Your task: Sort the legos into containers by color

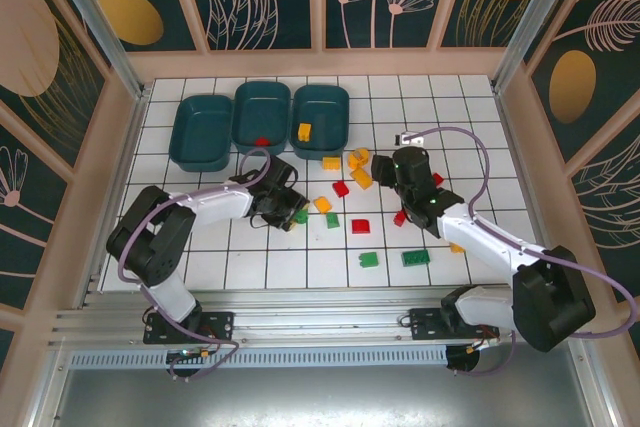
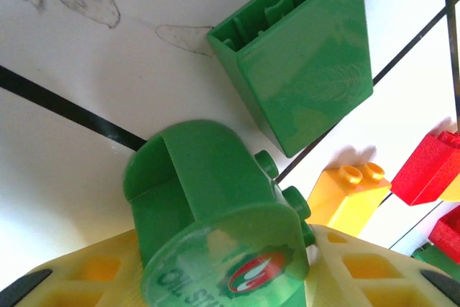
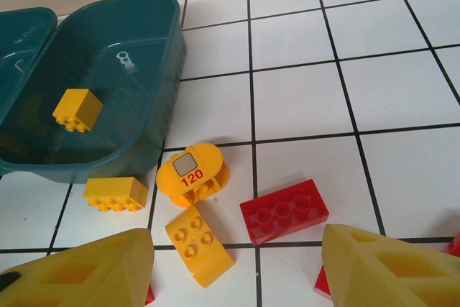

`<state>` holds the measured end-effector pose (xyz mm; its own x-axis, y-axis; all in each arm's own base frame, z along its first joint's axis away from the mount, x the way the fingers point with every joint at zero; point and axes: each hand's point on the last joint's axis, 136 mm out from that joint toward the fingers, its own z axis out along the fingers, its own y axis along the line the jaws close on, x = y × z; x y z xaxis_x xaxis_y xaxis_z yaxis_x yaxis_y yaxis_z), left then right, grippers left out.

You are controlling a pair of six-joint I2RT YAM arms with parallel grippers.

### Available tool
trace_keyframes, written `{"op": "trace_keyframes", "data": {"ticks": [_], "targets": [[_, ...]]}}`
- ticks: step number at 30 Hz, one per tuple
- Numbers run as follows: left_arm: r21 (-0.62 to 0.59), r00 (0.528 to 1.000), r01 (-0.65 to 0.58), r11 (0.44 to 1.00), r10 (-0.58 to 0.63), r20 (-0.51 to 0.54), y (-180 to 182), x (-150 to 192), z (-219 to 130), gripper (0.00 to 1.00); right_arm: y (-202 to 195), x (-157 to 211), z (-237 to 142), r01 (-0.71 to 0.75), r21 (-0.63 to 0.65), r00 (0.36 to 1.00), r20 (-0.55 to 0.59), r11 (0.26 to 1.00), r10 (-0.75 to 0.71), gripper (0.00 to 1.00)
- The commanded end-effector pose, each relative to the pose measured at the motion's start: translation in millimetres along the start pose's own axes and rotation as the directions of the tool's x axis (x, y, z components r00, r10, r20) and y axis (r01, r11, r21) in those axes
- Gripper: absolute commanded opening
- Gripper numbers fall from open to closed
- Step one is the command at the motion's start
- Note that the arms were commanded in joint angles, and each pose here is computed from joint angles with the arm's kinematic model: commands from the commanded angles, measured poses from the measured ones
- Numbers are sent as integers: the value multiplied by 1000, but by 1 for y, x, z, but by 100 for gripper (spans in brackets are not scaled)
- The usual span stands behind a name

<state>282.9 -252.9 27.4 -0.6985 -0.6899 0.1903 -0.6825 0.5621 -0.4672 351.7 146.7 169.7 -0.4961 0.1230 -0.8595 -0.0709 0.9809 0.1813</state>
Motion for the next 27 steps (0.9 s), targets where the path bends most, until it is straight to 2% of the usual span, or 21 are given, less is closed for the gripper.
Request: {"op": "trace_keyframes", "data": {"ticks": [1,9,14,16,22,27], "targets": [[13,999,-32,999,32,7,3,2,-14,34,-3,-7,-3,0,20,999,44,1000,-1,64],[113,996,-92,989,89,31,-25,10,-46,29,-1,-7,-2,-8,8,999,41,1000,8,63],[123,982,-148,981,131,136,-41,-14,-65,29,3,-6,0,-15,-10,999,29,1000,15,63],[133,978,-152,979,130,163,-44,-33,-71,24,5,-7,1,-19,-15,999,27,1000,19,63],[130,942,-169,977,121,314,-61,-106,-108,25,7,-2,13,-19,-8,1000,14,1000,20,63],[101,850,-102,990,34,525,-52,-187,-164,26,19,3,30,5,-12,1000,-8,1000,-5,63]]}}
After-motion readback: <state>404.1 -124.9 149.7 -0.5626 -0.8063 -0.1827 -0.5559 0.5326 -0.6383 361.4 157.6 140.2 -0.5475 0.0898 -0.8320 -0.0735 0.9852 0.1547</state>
